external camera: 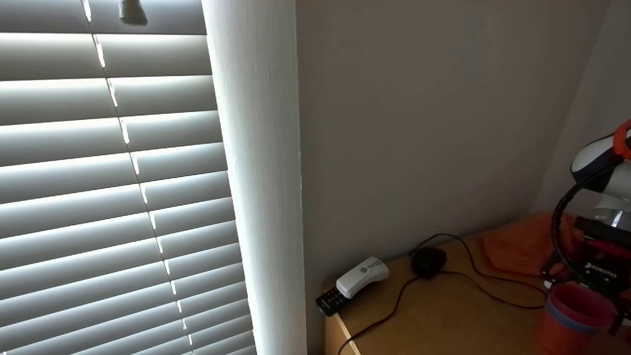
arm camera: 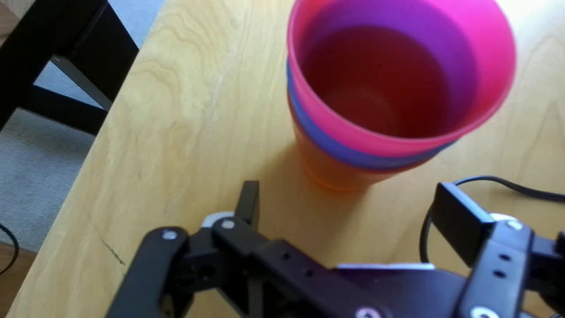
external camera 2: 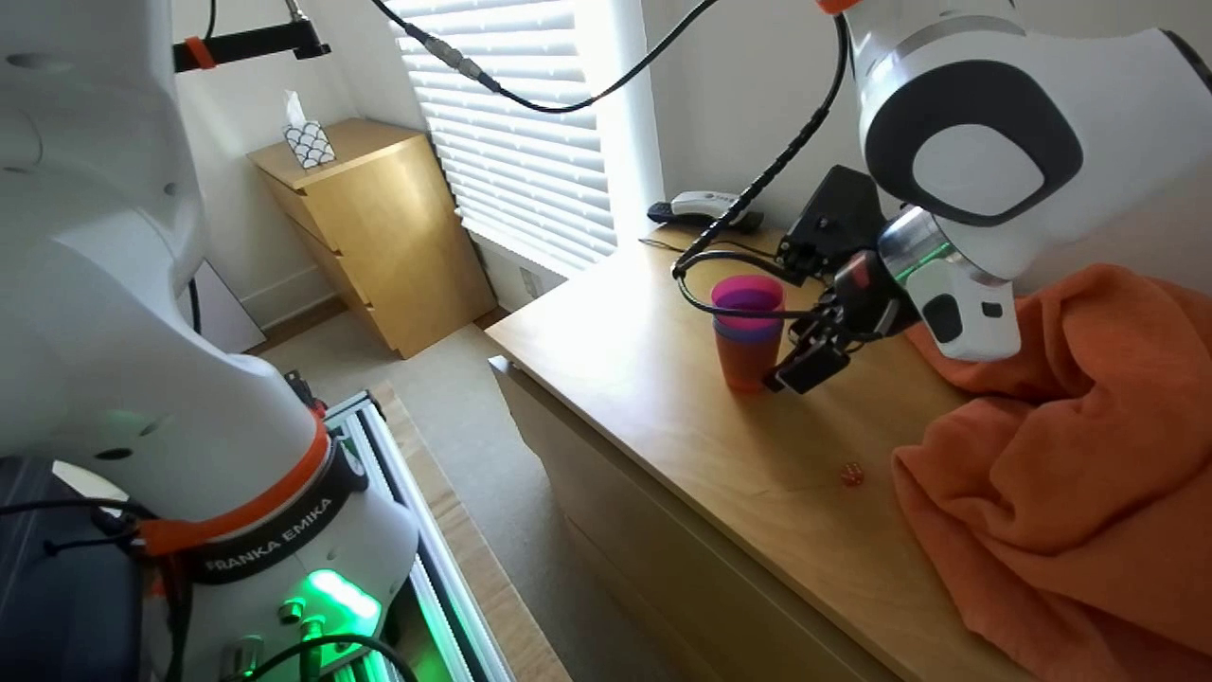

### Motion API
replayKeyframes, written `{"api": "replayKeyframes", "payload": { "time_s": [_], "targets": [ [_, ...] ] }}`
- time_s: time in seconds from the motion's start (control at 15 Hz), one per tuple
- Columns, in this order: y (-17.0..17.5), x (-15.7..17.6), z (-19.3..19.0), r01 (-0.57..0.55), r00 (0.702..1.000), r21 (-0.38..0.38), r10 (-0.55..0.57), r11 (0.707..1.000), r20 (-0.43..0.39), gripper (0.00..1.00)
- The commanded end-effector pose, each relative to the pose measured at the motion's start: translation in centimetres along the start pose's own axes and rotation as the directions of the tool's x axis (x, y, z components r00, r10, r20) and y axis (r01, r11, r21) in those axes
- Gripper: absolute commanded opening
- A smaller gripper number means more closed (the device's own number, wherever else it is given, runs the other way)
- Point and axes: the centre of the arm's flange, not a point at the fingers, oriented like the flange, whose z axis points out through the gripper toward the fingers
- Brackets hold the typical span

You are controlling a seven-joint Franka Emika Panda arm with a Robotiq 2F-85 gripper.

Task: Turn the pile of plastic cups over

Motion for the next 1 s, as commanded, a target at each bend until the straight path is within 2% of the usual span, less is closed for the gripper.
{"api": "replayKeyframes", "payload": {
  "time_s": [0.0, 0.93],
  "targets": [
    [-0.6, 1.3, 0.3, -0.041, 0.996, 0.016, 0.04, 0.999, 0.082, 1.0],
    [-2.1, 1.6, 3.2, -0.101, 0.963, -0.026, 0.105, 0.995, 0.25, 1.0]
  ]
}}
